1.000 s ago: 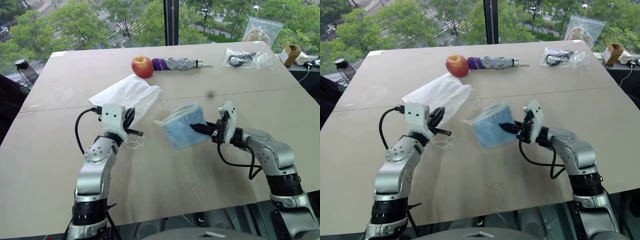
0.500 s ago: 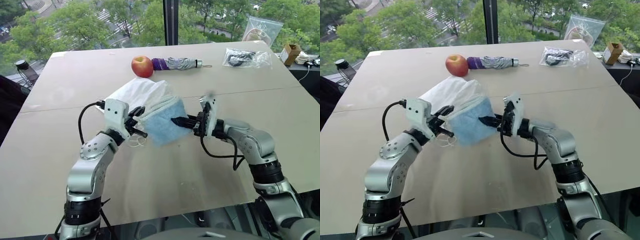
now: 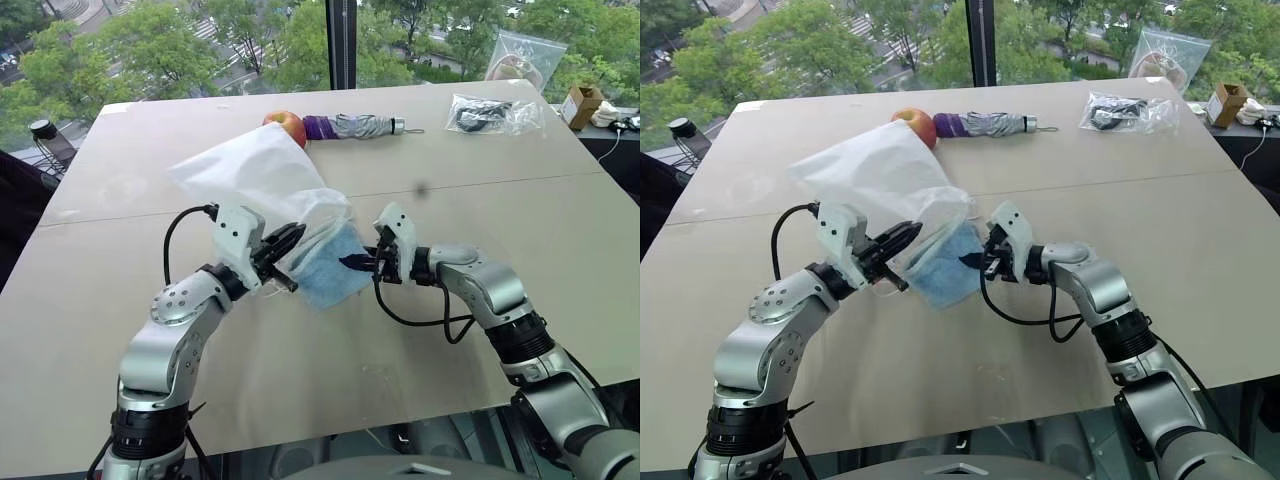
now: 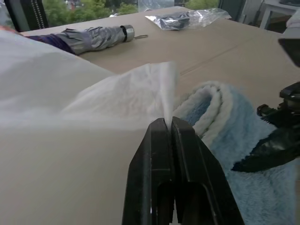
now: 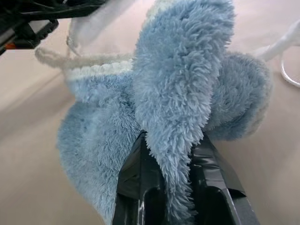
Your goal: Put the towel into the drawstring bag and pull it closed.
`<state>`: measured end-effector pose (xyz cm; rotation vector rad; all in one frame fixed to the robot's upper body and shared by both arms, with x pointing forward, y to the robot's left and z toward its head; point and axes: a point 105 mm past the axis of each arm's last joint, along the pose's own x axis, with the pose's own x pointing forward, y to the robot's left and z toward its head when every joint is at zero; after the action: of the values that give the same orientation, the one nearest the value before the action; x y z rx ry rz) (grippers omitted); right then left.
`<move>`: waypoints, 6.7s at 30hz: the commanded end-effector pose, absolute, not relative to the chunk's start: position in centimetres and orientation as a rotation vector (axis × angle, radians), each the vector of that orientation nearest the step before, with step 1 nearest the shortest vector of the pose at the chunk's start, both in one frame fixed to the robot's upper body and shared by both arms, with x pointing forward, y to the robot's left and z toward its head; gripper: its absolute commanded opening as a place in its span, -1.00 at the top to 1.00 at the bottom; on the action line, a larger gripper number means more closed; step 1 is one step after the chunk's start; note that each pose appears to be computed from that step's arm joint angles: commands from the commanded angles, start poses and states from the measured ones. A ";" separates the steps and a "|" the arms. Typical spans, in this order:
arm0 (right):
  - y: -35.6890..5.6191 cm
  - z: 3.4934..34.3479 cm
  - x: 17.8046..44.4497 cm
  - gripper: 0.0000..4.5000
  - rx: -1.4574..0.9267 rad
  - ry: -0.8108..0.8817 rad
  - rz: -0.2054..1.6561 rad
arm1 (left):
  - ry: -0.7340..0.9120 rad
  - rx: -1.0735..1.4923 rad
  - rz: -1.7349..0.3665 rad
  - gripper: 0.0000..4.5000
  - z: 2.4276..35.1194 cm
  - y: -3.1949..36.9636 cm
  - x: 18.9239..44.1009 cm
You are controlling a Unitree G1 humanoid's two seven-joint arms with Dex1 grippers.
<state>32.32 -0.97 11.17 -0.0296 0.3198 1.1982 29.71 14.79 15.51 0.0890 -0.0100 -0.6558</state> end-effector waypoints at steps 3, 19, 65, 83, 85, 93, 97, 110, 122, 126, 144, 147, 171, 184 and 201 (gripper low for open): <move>0.8 15.2 31.9 0.99 0.152 0.224 1.281 | -0.041 0.094 -0.787 1.00 16.0 13.1 27.7; 6.0 16.4 29.6 0.99 0.482 0.289 1.379 | -0.191 -0.026 -0.838 1.00 18.9 11.0 27.4; -0.6 17.9 33.8 -0.99 0.623 0.260 0.980 | -0.199 -0.270 -0.673 1.00 20.6 13.0 30.6; -3.6 16.4 36.8 -0.99 0.676 0.266 0.742 | -0.218 -0.267 -0.706 1.00 20.7 12.3 30.3; -3.5 16.4 36.8 -0.99 0.668 0.261 0.748 | -0.218 -0.263 -0.695 1.00 20.5 12.5 30.3; -5.7 18.6 34.3 -0.99 0.653 0.122 1.002 | -0.221 -0.235 -0.656 1.00 20.2 13.8 30.5; -7.5 18.1 32.9 -0.99 0.450 0.067 1.091 | -0.225 -0.232 -0.658 1.00 20.4 13.8 30.6; -7.0 17.7 28.8 -0.99 0.366 0.045 1.366 | -0.214 -0.226 -0.682 1.00 20.3 12.9 30.8; -11.0 19.2 36.9 -0.99 0.724 -0.104 0.749 | -0.214 -0.225 -0.679 1.00 20.4 12.5 30.7; -13.1 18.4 37.4 -0.99 0.662 -0.105 0.688 | -0.213 -0.225 -0.678 1.00 20.5 12.7 30.7; -16.2 19.7 39.2 -0.99 1.495 -0.034 0.424 | -0.166 -0.170 -0.485 1.00 18.6 16.0 31.9; -15.9 19.5 38.7 -0.99 1.537 0.006 0.444 | -0.164 -0.148 -0.411 1.00 18.3 17.2 32.4; -18.7 22.1 38.6 0.97 1.659 -0.136 0.422 | -0.125 -0.120 -0.284 1.00 16.4 19.5 32.7; -19.7 24.0 39.2 0.97 1.793 -0.268 0.351 | -0.120 -0.123 -0.295 1.00 16.1 19.3 32.6; -11.9 19.7 35.6 0.31 0.484 -0.025 0.769 | -0.123 -0.113 -0.323 1.00 16.4 18.8 33.0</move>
<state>37.16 -14.15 19.30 0.6234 -0.0229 0.6029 32.94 19.03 15.55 -0.1379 -0.0924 -0.3066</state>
